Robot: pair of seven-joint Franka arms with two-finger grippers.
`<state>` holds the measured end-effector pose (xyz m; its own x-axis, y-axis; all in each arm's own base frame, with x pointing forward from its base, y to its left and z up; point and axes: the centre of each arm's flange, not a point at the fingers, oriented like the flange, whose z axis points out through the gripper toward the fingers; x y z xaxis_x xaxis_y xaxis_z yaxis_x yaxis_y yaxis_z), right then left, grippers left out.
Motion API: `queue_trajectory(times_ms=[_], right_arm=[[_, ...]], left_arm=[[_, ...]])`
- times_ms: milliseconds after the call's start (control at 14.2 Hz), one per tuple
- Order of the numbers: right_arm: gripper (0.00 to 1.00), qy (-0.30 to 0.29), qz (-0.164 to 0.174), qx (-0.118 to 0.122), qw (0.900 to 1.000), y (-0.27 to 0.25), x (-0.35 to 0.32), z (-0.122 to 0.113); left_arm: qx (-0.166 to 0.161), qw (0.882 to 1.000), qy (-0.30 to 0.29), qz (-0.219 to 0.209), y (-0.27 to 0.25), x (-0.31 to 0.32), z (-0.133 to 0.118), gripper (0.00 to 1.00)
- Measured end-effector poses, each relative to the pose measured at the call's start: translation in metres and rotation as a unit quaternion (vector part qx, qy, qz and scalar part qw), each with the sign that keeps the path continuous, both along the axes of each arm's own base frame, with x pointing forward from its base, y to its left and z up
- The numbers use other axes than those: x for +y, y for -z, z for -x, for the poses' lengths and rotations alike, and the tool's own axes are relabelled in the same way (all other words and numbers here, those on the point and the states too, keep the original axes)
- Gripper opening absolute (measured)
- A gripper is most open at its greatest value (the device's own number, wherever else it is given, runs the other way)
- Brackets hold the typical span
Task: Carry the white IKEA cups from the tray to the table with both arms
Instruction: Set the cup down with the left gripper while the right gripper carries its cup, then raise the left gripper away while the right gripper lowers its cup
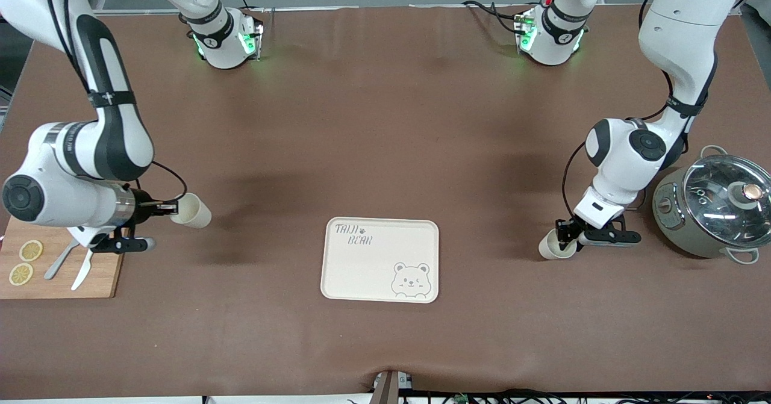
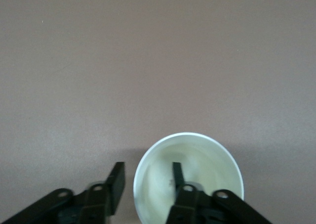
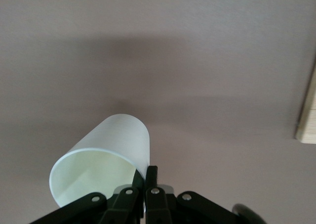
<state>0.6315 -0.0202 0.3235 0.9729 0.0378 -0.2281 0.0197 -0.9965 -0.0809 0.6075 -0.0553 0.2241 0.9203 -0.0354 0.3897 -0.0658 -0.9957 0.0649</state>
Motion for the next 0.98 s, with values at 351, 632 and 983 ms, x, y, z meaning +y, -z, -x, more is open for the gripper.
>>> queue_trajectory(times_ms=[351,632,983], right_arm=[[0.02,-0.022,0.016,-0.001,1.000,0.022,-0.036,0.015],[0.02,-0.047,0.018,-0.010,0.999,0.049,-0.057,0.037],[0.02,-0.051,0.009,-0.001,0.999,0.069,-0.089,0.056]], left_arm=[[-0.007,1.000,0.004,-0.002,-0.025,-0.005,-0.006,0.99],[0.041,0.999,0.011,-0.020,-0.092,-0.013,-0.014,1.00],[0.128,0.990,0.004,-0.052,-0.288,-0.038,-0.003,1.00]])
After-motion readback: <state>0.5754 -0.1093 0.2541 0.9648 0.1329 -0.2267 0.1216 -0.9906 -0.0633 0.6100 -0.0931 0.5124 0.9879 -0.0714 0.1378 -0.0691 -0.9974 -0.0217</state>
